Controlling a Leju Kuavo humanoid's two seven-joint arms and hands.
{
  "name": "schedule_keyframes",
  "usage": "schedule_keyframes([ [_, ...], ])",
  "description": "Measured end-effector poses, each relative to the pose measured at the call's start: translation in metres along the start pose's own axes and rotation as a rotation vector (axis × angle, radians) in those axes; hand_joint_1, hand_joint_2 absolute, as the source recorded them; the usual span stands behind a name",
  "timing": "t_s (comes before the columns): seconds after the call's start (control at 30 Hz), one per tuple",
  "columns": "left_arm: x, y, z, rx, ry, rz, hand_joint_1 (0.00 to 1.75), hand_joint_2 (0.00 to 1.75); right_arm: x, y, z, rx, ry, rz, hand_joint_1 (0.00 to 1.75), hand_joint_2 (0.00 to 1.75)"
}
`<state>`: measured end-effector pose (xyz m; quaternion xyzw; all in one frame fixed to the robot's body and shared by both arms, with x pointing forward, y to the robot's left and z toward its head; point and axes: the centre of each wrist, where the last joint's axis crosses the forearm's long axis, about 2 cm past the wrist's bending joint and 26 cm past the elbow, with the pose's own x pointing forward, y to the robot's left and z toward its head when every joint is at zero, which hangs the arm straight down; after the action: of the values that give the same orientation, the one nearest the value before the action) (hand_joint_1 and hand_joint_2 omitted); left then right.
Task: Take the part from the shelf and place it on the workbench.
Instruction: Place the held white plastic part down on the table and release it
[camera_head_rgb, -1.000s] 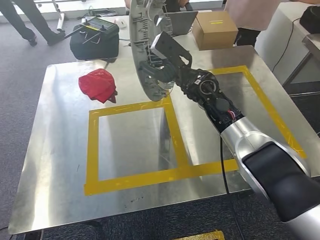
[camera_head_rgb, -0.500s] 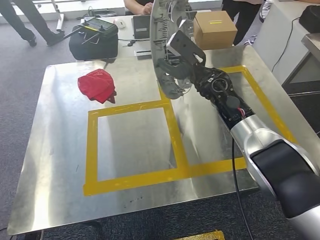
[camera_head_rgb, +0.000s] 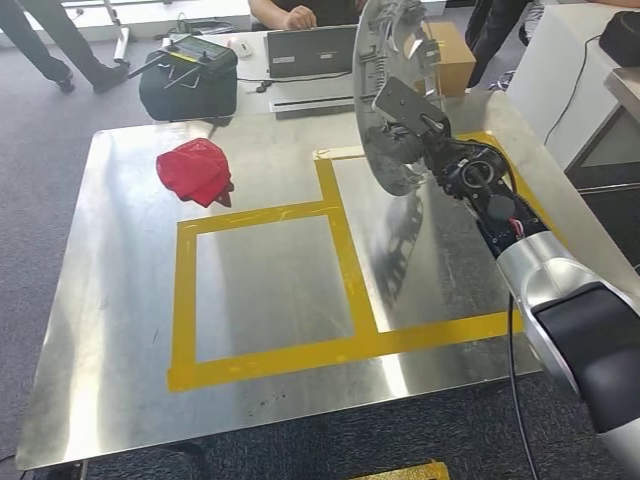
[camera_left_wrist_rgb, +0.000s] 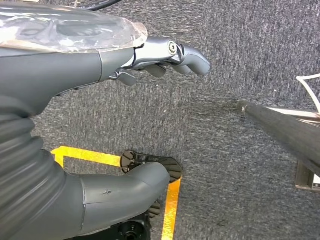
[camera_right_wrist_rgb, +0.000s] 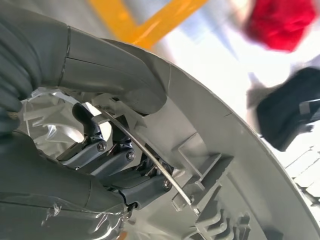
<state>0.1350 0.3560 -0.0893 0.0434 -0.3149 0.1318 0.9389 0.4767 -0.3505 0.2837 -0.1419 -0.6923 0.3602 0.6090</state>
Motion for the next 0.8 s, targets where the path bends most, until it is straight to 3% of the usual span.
schedule_keyframes([
  [0.17, -0.001, 0.001, 0.000, 0.002, 0.002, 0.002, 0.00, 1.75, -0.042, -0.008, 0.027, -0.008, 0.124, 0.078, 1.75, 1.75],
  [0.43, -0.002, 0.001, 0.001, 0.001, -0.003, 0.007, 0.00, 1.75, -0.089, -0.022, 0.066, -0.014, 0.287, 0.158, 1.75, 1.75],
  [0.8, -0.002, 0.002, 0.001, -0.001, -0.004, 0.008, 0.00, 1.75, -0.127, -0.017, 0.111, 0.017, 0.414, 0.168, 1.75, 1.75],
])
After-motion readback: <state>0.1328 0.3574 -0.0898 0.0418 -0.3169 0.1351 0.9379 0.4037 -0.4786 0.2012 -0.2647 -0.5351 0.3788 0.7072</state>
